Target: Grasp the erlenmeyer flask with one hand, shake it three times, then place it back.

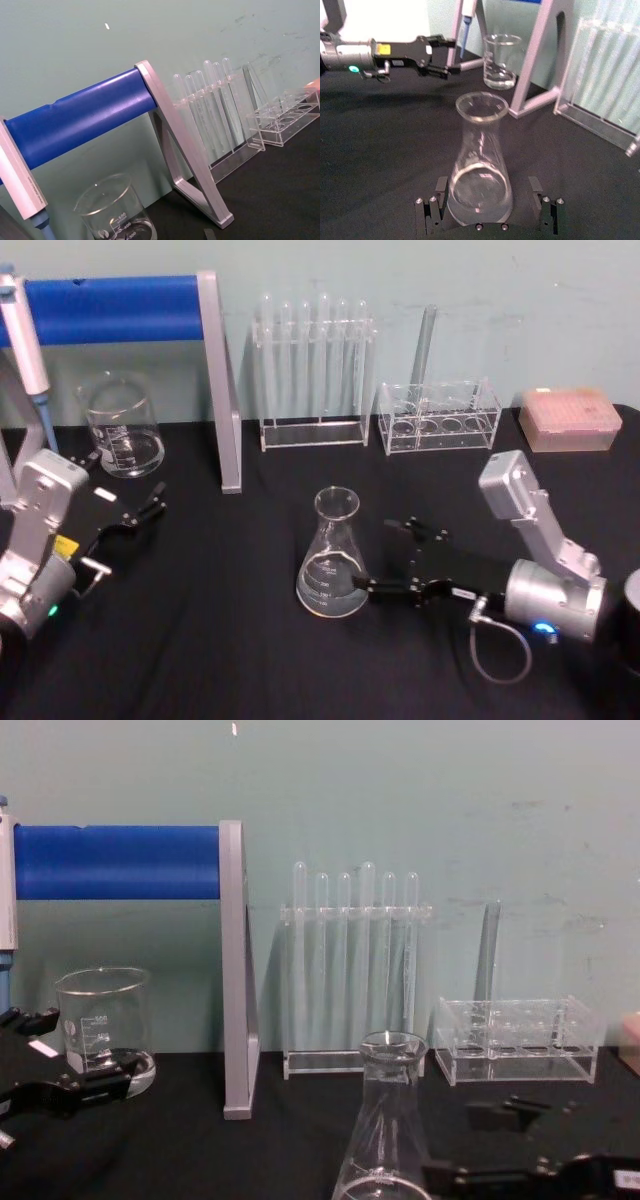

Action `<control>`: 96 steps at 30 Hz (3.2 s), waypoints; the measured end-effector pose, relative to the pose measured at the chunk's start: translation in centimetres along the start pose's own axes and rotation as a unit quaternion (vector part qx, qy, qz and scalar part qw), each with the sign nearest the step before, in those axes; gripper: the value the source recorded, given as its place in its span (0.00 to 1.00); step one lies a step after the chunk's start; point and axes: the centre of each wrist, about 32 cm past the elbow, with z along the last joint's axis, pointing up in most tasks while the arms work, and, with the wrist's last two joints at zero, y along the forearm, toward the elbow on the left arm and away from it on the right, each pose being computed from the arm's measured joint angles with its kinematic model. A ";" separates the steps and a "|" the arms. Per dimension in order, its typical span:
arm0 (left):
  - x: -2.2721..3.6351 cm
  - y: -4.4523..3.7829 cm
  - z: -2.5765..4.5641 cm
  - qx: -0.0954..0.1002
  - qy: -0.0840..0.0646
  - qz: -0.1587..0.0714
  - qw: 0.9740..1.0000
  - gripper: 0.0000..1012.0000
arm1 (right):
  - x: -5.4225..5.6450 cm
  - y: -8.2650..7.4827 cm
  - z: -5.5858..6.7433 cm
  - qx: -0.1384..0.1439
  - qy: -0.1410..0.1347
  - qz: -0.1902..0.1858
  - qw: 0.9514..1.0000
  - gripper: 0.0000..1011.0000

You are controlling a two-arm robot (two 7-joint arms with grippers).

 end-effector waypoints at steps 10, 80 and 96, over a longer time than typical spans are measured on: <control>0.00 0.00 0.00 0.000 0.000 0.000 1.000 0.99 | 1.1 -2.4 0.7 0.002 0.004 -0.100 0.995 0.99; 0.00 0.00 0.00 0.000 0.000 0.000 1.000 0.99 | -1.2 3.9 -4.0 0.047 0.046 -0.349 0.935 0.99; 0.00 0.00 0.00 0.000 0.000 0.000 1.000 0.99 | -1.2 3.9 -4.0 0.047 0.048 -0.349 0.935 0.99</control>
